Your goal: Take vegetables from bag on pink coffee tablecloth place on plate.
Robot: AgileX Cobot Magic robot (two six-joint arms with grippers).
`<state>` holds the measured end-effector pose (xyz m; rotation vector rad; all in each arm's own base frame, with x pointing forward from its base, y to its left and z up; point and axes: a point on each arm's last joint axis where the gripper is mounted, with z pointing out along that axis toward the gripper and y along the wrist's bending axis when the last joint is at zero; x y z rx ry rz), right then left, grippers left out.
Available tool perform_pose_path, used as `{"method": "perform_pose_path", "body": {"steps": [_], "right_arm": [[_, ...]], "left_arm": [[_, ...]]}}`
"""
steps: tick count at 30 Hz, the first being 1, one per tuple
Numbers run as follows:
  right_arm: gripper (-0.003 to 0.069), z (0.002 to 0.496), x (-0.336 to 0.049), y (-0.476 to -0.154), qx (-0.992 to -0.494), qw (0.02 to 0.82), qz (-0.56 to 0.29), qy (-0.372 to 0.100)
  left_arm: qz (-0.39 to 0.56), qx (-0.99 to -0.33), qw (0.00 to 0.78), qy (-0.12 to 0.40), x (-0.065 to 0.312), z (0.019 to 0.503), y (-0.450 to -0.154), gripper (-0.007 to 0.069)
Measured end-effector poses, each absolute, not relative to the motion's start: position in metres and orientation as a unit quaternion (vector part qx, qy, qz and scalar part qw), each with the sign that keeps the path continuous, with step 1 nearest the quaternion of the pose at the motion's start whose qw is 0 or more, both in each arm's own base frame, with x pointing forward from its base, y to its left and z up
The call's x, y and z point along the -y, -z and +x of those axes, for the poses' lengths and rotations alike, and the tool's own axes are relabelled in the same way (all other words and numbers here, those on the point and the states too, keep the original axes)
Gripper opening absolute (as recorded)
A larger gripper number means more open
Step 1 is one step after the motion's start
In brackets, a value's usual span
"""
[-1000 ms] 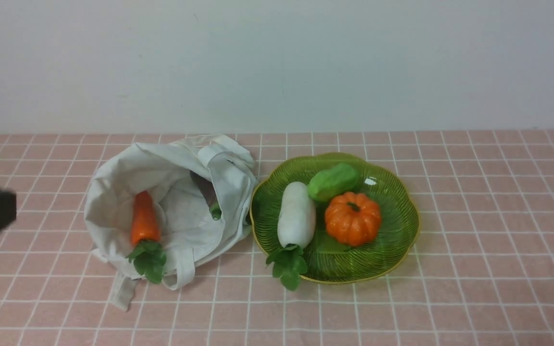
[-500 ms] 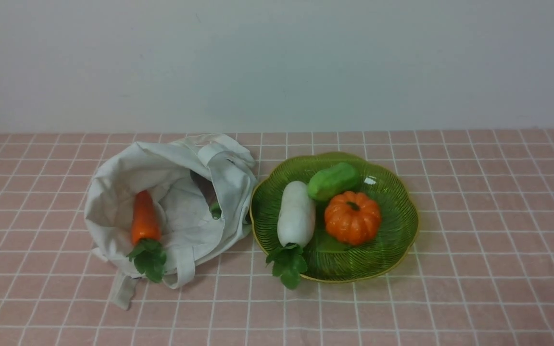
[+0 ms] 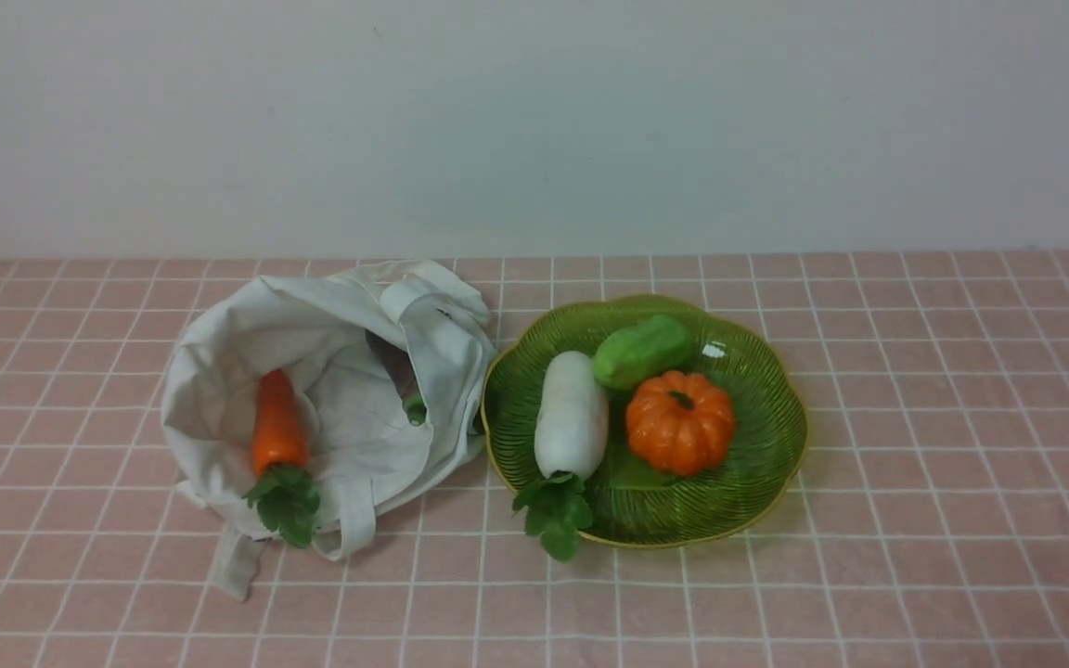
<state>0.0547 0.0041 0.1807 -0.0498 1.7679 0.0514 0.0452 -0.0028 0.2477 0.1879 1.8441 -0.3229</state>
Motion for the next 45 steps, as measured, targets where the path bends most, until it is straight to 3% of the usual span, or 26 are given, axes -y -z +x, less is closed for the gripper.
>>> {"method": "perform_pose_path", "body": {"steps": [9,12,19,45], "right_arm": [[-0.0015,0.055,-0.004,-0.181,-0.773,0.634,-0.022,-0.022],[-0.0015,0.055,-0.004,-0.181,-0.773,0.634,-0.022,-0.022],[-0.0015,0.055,-0.004,-0.181,-0.773,0.634,-0.021,-0.023],[-0.0015,0.055,-0.004,-0.181,-0.773,0.634,-0.021,-0.023]], "left_arm": [[0.093,-0.799,0.583,0.113,0.016,0.052,-0.199,-0.0004],[0.051,-0.793,0.604,0.05,0.009,0.057,-0.187,-0.0004],[0.01,-0.788,0.616,-0.013,0.0,0.054,-0.176,-0.0004],[0.033,-0.804,0.594,0.005,0.003,0.053,-0.171,-0.0004]]}}
